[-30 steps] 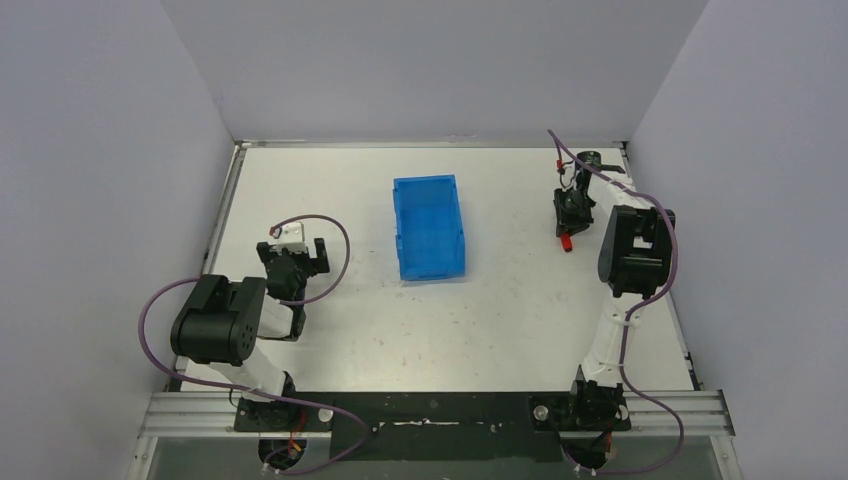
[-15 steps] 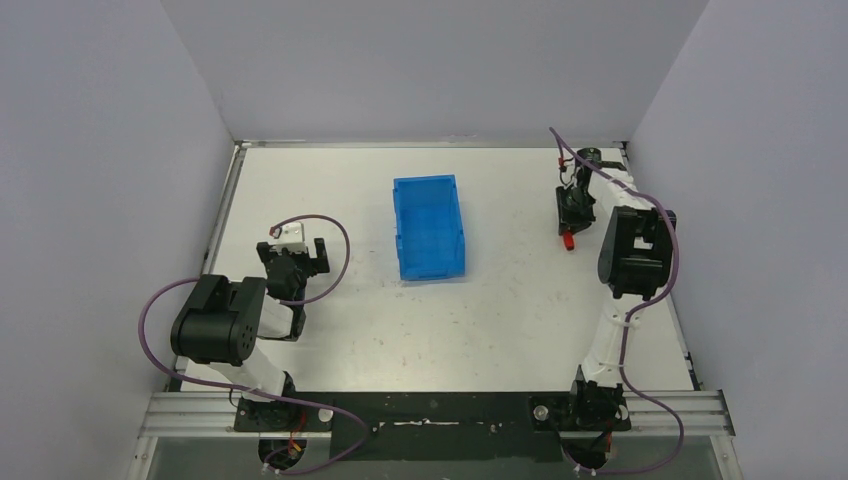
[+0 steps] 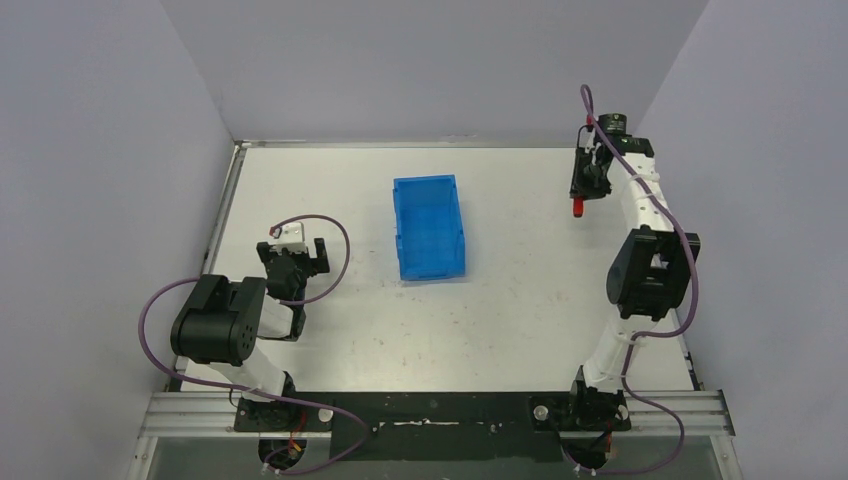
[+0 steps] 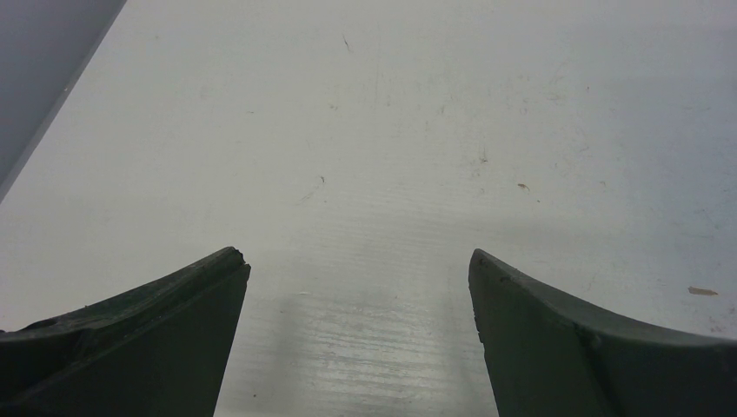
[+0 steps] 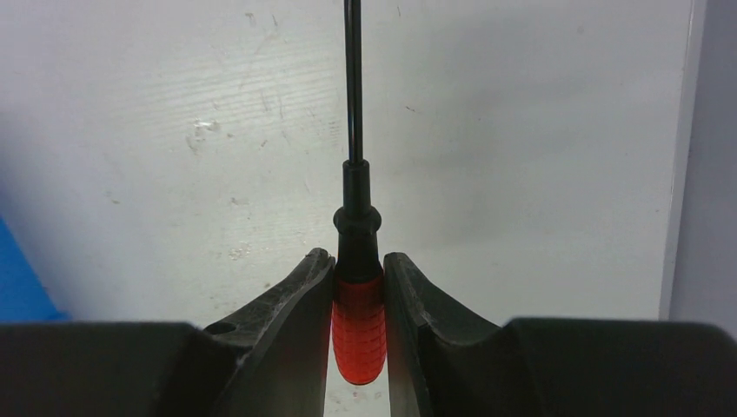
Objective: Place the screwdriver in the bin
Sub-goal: Pick up the screwdriver from the center of the board, then place the screwdriver in the bin.
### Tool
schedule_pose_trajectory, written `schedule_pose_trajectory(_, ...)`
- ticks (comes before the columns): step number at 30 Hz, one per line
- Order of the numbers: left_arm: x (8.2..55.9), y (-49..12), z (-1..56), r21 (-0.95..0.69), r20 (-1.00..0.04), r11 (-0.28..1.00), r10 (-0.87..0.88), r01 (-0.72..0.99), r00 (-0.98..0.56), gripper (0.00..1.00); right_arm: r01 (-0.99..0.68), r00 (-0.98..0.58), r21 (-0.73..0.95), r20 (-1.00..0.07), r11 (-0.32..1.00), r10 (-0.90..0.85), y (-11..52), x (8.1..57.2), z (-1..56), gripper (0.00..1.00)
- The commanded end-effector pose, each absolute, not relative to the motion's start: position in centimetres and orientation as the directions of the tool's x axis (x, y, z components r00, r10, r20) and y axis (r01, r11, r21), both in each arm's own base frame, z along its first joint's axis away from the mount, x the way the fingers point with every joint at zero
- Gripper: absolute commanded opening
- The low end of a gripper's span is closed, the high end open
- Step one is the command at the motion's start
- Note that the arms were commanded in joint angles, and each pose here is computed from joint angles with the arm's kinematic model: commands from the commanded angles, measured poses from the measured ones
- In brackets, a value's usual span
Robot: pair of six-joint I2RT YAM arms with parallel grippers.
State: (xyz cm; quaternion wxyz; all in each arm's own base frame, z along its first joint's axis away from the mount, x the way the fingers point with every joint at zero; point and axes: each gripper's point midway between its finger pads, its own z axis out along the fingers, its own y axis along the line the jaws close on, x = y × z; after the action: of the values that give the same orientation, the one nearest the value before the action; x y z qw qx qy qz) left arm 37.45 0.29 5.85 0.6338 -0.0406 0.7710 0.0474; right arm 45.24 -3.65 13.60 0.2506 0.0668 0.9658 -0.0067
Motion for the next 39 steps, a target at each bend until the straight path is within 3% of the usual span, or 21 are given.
schedule_pose_trajectory(1,38.0,0.3,7.4,0.0,-0.99,0.992,-0.017,-0.126,-0.139,0.97,0.177,-0.784,0.114,-0.584,0.978,0.21,-1.8,45.6,20.3,0.0)
schedule_pose_trajectory(7,38.0,0.3,7.4,0.001,-0.99,0.992,-0.017,-0.126,-0.141,0.97,0.17,-0.782,0.167,-0.576,0.971,0.236,1.1,44.9,22.9,0.0)
schedule_pose_trajectory(16,38.0,0.3,7.4,0.0,-0.99,0.992,-0.017,-0.125,-0.139,0.97,0.049,-0.776,0.147,-0.618,0.988,0.13,9.2,44.3,26.1,0.0)
schedule_pose_trajectory(28,38.0,0.4,7.4,0.001,-0.99,0.992,-0.017,-0.126,-0.139,0.97,-0.13,-0.759,0.182,-0.651,0.975,0.02,21.1,42.2,25.1,0.0)
schedule_pose_trajectory(39,38.0,0.3,7.4,0.0,-0.99,0.992,-0.017,-0.126,-0.14,0.97,-0.158,-0.752,0.159,-0.659,0.975,-0.015,27.7,40.5,21.6,0.0)
